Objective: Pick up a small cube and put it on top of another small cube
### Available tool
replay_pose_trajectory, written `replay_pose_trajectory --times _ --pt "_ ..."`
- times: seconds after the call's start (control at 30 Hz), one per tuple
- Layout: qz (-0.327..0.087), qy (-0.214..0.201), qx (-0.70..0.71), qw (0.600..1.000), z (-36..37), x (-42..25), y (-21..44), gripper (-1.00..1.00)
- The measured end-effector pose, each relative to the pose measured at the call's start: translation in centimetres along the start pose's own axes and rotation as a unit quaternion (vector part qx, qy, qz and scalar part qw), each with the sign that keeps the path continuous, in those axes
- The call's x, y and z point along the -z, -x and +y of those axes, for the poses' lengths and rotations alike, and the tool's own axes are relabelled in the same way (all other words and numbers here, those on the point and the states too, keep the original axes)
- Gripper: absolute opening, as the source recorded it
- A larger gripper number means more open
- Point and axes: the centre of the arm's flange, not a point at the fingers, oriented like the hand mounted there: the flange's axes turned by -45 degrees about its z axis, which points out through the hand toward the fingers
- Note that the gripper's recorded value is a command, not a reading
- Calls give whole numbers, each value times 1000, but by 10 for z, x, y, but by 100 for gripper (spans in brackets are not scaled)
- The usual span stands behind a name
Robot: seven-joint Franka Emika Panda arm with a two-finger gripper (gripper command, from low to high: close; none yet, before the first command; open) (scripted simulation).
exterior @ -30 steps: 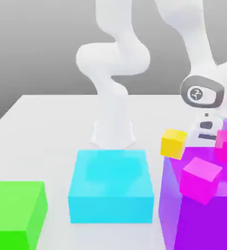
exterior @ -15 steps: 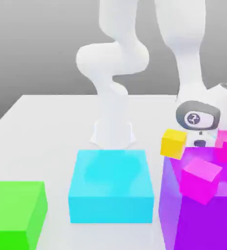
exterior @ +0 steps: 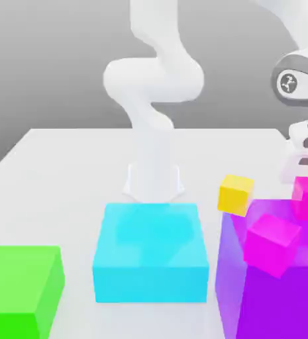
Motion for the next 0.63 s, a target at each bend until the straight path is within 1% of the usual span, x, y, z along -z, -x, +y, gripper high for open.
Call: replay_pose_trajectory --times 0.17,0.3,0.37,0.43,0.47,0.63 --pt "-2 -8 32 999 12 79 -27 -100" --pt "6 8 23 1000 38 127 -42 -100" --pt "11 19 8 1000 48 119 -48 -100" --pt "12 22 4 1000 52 92 -51 -100" --pt "13 23 3 1000 54 78 -51 100" --pt "13 23 3 1000 54 78 -51 100"
